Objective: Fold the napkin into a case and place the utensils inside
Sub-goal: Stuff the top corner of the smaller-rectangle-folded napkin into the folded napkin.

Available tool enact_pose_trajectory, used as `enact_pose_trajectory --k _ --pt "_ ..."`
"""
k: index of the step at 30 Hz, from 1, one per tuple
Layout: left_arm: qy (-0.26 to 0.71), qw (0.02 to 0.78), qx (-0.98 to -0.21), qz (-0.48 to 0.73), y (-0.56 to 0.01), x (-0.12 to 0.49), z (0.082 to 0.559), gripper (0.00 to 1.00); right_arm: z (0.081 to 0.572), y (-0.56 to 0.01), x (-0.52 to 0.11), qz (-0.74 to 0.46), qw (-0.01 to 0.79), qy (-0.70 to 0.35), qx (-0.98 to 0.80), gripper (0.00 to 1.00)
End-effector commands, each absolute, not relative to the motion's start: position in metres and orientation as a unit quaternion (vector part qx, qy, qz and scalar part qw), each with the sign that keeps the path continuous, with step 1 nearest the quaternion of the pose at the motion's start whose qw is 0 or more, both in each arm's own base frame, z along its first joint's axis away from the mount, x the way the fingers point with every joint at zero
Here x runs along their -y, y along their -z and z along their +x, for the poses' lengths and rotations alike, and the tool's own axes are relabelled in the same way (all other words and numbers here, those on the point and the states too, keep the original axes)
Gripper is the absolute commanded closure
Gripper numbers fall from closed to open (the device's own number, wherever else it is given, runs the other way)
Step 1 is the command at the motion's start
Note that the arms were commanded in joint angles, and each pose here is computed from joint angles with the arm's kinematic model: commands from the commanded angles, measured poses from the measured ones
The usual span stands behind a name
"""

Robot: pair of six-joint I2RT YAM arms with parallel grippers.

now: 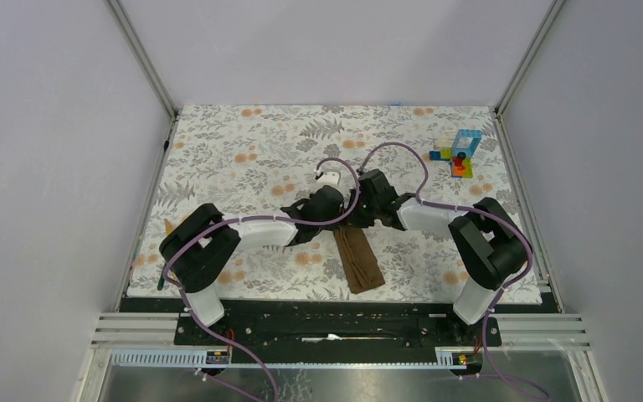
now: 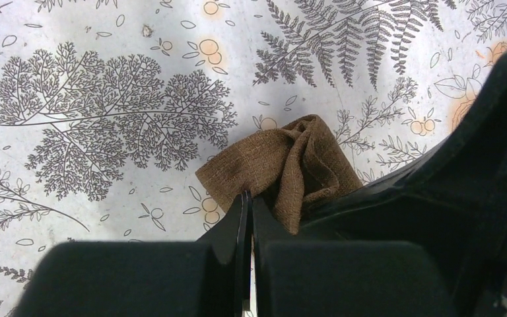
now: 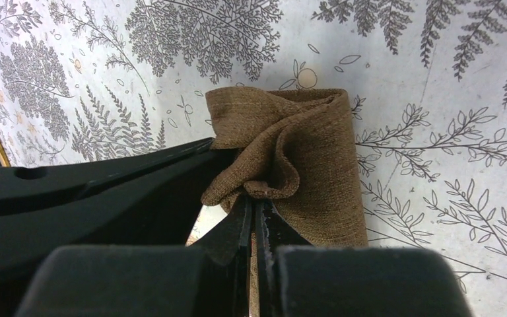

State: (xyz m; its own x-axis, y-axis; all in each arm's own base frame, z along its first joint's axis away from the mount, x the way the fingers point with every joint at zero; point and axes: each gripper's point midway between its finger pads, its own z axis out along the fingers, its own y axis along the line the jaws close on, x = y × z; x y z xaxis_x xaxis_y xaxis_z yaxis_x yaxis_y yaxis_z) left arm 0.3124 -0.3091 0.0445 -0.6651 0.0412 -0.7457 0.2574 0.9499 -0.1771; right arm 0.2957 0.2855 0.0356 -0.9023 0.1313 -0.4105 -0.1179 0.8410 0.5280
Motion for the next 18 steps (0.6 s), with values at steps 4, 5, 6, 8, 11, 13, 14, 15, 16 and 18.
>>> enact_pose_trajectory --k 4,5,6,8,11,13,14,15,16,18 --pt "0.221 0.431 -0.873 0.058 -0.083 0.32 0.319 1.0 0.293 -0.03 -0.288 0.029 0.214 -0.318 -0.923 1.0" --pt "0.226 0.43 -0.872 0.06 -0.083 0.322 0.318 1.0 0.291 -0.028 -0.288 0.031 0.211 -0.321 -0.923 1.0" --pt "0.231 0.429 -0.871 0.062 -0.084 0.323 0.317 1.0 0.292 -0.026 -0.289 0.032 0.212 -0.323 -0.922 1.0" --pt "0.24 0.427 -0.869 0.063 -0.084 0.324 0.314 1.0 0.293 -0.02 -0.291 0.029 0.213 -0.325 -0.921 1.0" --pt "0.248 0.428 -0.867 0.062 -0.086 0.325 0.312 1.0 0.295 -0.014 -0.296 0.013 0.209 -0.335 -0.919 1.0" --pt "0.242 0.425 -0.87 0.061 -0.083 0.323 0.312 1.0 0.296 -0.021 -0.298 0.001 0.218 -0.341 -0.914 0.93" --pt "0.24 0.423 -0.872 0.061 -0.081 0.322 0.312 1.0 0.297 -0.027 -0.297 -0.001 0.224 -0.343 -0.912 0.87" --pt "0.239 0.423 -0.872 0.061 -0.081 0.322 0.312 1.0 0.297 -0.033 -0.297 -0.005 0.231 -0.346 -0.909 0.82" --pt "0.237 0.423 -0.872 0.06 -0.08 0.321 0.311 1.0 0.296 -0.039 -0.296 -0.011 0.237 -0.349 -0.906 0.78" --pt "0.234 0.421 -0.874 0.058 -0.077 0.319 0.311 1.0 0.296 -0.048 -0.293 -0.021 0.249 -0.352 -0.902 0.72"
